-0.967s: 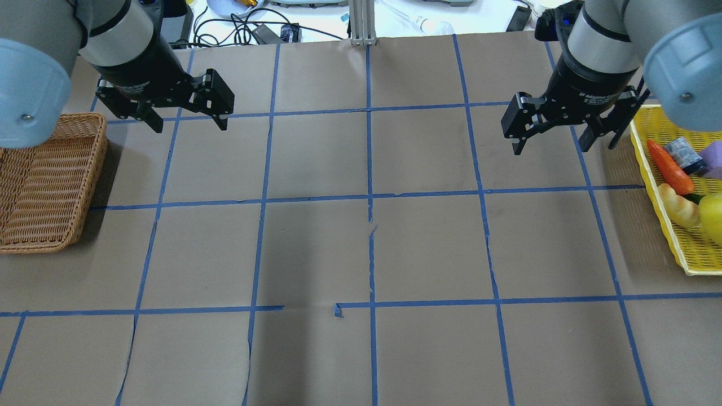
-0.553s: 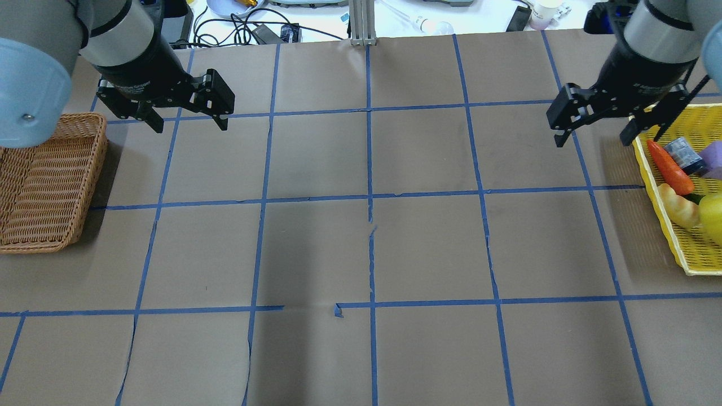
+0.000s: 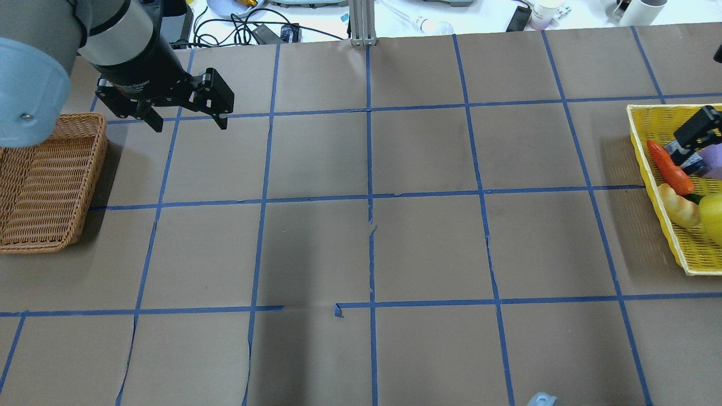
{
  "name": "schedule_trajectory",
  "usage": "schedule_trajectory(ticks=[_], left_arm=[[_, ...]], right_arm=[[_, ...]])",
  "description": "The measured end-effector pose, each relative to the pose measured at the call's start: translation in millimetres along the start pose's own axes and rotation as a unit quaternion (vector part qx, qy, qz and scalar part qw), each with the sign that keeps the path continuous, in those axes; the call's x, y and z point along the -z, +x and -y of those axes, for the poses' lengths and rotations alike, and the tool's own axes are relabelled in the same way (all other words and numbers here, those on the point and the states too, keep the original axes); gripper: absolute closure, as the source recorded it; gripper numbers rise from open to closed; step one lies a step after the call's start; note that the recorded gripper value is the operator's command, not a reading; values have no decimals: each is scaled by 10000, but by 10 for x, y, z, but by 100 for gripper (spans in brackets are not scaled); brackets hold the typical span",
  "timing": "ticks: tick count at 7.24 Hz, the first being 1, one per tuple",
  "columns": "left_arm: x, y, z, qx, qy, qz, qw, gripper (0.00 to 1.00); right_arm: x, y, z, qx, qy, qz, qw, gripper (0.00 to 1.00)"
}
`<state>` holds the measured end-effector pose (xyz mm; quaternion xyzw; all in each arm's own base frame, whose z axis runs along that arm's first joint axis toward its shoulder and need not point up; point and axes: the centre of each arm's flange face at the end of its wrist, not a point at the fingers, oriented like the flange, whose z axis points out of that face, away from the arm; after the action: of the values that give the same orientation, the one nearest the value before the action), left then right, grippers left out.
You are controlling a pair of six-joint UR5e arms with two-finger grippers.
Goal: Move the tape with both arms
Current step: 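Reach the right gripper into the yellow basket and grasp the yellow tape roll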
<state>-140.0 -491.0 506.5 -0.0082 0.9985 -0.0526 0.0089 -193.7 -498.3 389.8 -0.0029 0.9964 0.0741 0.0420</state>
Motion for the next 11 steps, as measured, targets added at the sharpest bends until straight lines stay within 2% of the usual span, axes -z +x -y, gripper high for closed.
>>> schedule_trajectory(ticks=[3,7,8,10,11], left_arm=[[7,-3,7,4,5,-7,10000,0],[12,-6,17,8,14,-7,10000,0],[12,-7,14,9,12,-7,10000,0],[12,-8,13,11,15,-7,10000,0],[9,-6,11,8,11,-7,10000,0]], right_arm=[[-620,901,-109,221,22,195,9996,0],[-1289,1465,-281,37,49,236,9997,0],[-1406,1559,-286,-20,28,278,9996,14],[-1506,1621,-278,-57,21,320,9995,83],[-1513,1627,-277,-74,18,319,9995,99]])
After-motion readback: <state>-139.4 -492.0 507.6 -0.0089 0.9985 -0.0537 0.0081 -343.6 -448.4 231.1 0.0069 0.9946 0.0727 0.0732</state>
